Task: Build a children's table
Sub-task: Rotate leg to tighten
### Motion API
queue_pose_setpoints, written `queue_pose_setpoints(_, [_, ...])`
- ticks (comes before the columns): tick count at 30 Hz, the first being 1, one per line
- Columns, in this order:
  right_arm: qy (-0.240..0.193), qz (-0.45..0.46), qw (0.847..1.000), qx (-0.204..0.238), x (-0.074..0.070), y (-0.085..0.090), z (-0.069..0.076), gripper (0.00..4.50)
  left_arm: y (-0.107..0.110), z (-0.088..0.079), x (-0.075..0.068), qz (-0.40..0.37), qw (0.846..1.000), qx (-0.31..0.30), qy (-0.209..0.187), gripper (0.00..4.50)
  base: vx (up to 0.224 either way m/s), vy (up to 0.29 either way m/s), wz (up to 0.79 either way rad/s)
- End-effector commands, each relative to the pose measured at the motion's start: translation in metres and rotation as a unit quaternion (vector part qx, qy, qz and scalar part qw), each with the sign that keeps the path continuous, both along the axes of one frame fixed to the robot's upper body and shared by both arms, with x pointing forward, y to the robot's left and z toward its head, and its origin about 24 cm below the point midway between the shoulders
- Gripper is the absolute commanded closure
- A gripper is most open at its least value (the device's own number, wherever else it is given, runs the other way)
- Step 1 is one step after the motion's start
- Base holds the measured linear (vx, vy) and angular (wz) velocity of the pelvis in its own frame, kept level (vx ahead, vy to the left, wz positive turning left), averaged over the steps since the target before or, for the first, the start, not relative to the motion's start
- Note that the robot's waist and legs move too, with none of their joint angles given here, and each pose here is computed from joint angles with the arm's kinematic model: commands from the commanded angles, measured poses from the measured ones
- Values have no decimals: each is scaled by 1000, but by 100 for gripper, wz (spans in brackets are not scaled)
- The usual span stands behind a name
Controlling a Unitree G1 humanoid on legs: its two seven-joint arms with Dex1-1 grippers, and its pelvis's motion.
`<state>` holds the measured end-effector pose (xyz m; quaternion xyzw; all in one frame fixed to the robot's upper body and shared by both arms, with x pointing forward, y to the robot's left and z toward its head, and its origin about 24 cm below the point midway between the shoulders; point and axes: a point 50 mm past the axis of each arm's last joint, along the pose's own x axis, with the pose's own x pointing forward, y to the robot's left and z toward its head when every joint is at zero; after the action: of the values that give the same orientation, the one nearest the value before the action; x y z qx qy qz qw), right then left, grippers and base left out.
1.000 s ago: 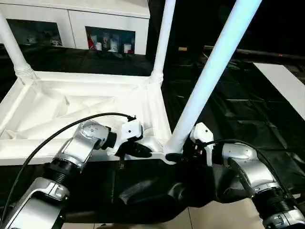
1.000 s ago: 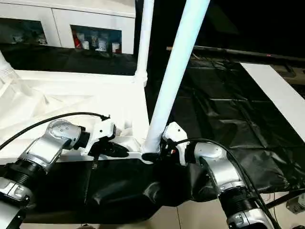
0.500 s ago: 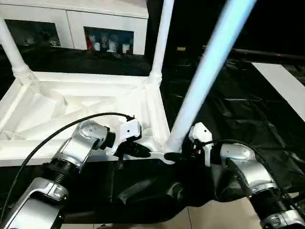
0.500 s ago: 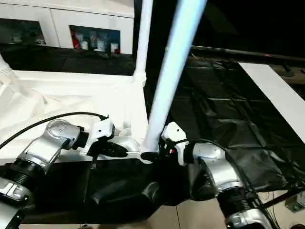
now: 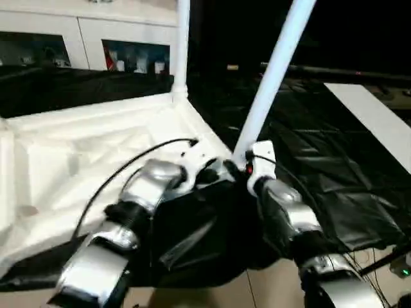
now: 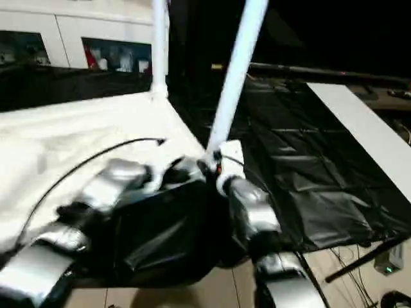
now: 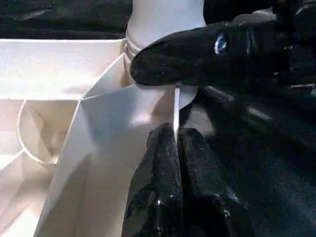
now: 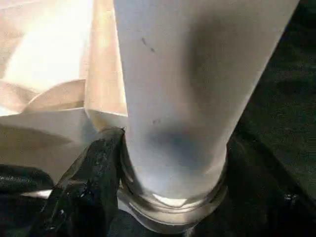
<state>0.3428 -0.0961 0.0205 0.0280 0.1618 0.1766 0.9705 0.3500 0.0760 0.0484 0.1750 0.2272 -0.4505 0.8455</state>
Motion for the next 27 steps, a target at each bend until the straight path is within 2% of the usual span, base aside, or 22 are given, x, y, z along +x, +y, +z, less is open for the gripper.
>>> queue_pose_setpoints(1, [-1,45,999,-13,-4,20,-2,183,-2,-16,-4,24,999,19,23,450,0,0,0])
queue_pose_setpoints(2, [-5,54,998,-10,-4,22,-2,128,-2,-17,-3,22,999,25,23,450,0,0,0])
queue_pose_setpoints(4, [-20,97,994,43,-8,21,6,114,2,-19,-4,17,999,37,27,450,0,0,0])
queue_pose_setpoints(5, [-29,116,991,53,-9,18,9,114,4,-19,-5,11,999,39,30,450,0,0,0])
queue_pose_setpoints(8, [-40,154,986,53,-12,11,13,71,7,-21,-6,-2,998,43,37,450,0,0,0])
queue_pose_setpoints(9, [-42,171,983,49,-14,8,13,71,8,-21,-7,-9,998,46,40,450,0,0,0])
queue_pose_setpoints(11, [-51,228,972,5,-22,-6,14,52,15,-22,-11,-48,996,56,50,450,0,0,0])
queue_pose_setpoints(12, [-52,235,971,-1,-23,-8,14,52,15,-22,-12,-53,996,57,51,450,0,0,0])
queue_pose_setpoints(13, [-54,270,961,-26,-29,-21,15,52,22,-23,-16,-76,993,63,69,450,0,0,0])
queue_pose_setpoints(14, [-54,271,961,-27,-29,-21,15,52,22,-23,-16,-77,993,63,70,450,0,0,0])
queue_pose_setpoints(17, [-52,305,950,-34,-37,-38,19,52,31,-23,-25,-143,983,71,89,450,0,0,0])
queue_pose_setpoints(18, [-52,305,950,-34,-37,-38,19,52,31,-23,-25,-143,983,71,89,450,0,0,0])
queue_pose_setpoints(22, [-56,324,944,-37,-41,-46,24,52,41,-18,-38,-226,966,61,110,450,0,0,0])
queue_pose_setpoints(27, [-44,344,936,-54,-45,-49,23,52,50,-13,-47,-259,956,59,129,450,0,0,0])
